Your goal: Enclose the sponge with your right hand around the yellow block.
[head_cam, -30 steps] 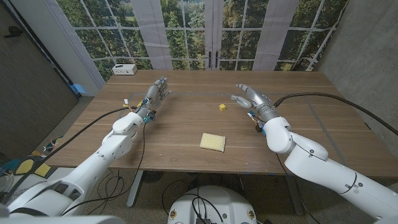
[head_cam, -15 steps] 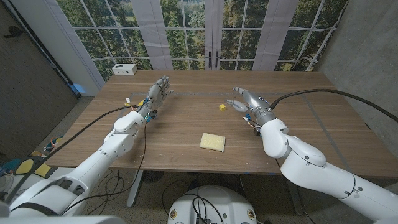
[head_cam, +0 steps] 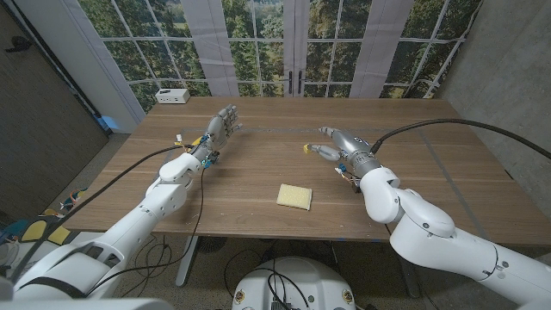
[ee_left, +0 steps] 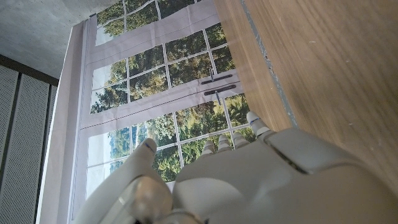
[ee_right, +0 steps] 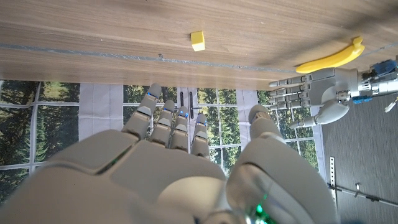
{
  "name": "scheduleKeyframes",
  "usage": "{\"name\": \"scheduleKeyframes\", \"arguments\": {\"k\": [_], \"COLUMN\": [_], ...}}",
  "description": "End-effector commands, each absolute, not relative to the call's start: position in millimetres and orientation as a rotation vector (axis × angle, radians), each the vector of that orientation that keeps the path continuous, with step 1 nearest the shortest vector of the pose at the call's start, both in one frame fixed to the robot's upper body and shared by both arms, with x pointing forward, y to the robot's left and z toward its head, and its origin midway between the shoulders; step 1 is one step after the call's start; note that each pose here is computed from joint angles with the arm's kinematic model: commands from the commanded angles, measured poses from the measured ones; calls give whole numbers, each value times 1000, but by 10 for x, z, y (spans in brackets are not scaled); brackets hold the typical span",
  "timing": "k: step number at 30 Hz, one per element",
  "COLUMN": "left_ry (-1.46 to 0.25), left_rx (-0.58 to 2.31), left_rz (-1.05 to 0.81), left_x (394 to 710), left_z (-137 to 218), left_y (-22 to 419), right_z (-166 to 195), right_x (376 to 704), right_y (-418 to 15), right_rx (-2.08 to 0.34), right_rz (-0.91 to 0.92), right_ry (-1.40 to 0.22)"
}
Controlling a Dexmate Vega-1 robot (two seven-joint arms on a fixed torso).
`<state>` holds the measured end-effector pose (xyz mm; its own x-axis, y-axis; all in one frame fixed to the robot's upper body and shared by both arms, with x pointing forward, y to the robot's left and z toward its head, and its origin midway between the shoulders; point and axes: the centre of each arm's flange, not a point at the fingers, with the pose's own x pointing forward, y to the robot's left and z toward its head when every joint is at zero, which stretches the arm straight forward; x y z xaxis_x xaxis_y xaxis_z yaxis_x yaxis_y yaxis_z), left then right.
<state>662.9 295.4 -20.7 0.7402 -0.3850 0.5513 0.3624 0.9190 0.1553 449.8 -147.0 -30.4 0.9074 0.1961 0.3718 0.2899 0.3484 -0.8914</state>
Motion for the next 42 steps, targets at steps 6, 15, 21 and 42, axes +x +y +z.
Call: {"name": "scheduleKeyframes", "arguments": {"k": [6, 15, 21, 42], "left_ry": [-614, -615, -624, -638], "left_rx": [37, 32, 33, 28], "left_rz": [-433, -434, -435, -454], "left_x": [6594, 6571, 6549, 6562], "left_z": [-246, -286, -293, -308], "left_y": [2900, 2908, 2916, 2938], "right_z": [-366, -352, -375, -422], "right_x": [4293, 4231, 4180, 4151], "right_y": [-1304, -1208, -1087, -850], "right_rx": [-1327, -1361, -1400, -1497], "right_rz": [11, 64, 92, 93], "right_ry": [-376, -337, -282, -162]}}
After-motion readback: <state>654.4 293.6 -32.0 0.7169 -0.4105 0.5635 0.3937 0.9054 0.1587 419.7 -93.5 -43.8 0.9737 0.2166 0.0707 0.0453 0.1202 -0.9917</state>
